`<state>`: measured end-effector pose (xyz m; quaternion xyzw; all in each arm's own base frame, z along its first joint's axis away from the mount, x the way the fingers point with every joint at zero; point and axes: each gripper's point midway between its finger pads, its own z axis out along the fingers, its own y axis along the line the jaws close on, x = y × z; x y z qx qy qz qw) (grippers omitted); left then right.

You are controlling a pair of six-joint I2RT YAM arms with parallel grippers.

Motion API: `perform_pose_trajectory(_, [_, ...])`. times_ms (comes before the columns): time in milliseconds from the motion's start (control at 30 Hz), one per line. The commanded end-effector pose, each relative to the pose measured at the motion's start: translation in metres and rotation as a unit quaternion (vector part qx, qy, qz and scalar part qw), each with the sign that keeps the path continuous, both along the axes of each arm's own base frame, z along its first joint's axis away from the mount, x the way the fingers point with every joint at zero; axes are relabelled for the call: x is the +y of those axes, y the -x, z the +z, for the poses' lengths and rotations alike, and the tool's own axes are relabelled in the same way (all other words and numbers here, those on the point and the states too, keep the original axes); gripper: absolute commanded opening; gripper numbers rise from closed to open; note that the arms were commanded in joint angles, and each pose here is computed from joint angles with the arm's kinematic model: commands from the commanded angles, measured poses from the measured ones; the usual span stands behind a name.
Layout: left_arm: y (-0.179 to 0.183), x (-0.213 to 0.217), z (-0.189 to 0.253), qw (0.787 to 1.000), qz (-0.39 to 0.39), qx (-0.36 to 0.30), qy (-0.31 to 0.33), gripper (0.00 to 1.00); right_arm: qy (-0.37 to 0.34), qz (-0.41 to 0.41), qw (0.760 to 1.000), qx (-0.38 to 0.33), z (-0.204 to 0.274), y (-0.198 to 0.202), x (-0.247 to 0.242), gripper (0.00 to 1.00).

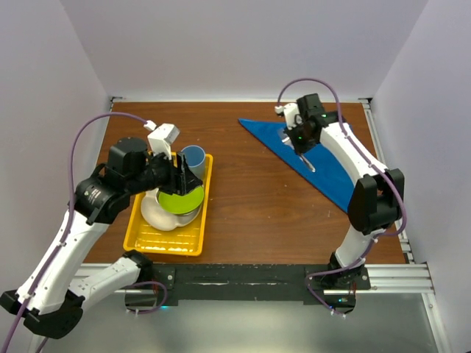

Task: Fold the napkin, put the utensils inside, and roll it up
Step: Grab a utensil with the right arm, then place the utensil onto the napkin

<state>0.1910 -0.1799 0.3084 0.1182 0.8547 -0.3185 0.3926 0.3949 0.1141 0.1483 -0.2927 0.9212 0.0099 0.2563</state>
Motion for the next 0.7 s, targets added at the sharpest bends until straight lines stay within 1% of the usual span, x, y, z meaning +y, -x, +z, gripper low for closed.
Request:
perform_pose_trajectory(0, [-0.007,0.001,0.011,0.999,-0.001,-0.033,-0.020,0.57,0.011,0.042,0.999,-0.001,-0.012,-0.007,-0.032,0.00])
perform_pose_trajectory(167, [-0.011,0.003,0.010,0.999,0.006,-0.038,-0.035,0.59,0.008,0.082,0.996,0.019,-0.041,-0.012,-0.042,0.00])
perform_pose_trajectory(267, [-0.014,0.004,0.009,0.998,0.011,-0.037,-0.042,0.59,-0.008,0.090,0.995,0.028,-0.055,-0.016,-0.045,0.00])
perform_pose_trajectory(400, [-0.020,0.006,0.008,0.998,0.018,-0.038,-0.053,0.59,-0.007,0.104,0.994,0.042,-0.071,-0.016,-0.051,0.00])
perform_pose_trajectory(467, [-0.022,0.007,0.007,0.997,0.021,-0.037,-0.057,0.59,-0.004,0.110,0.993,0.036,-0.075,-0.019,-0.052,0.00])
perform_pose_trajectory(667, [-0.026,0.003,0.003,0.998,0.020,-0.029,-0.060,0.59,-0.010,0.117,0.992,0.049,-0.085,-0.023,-0.052,0.00])
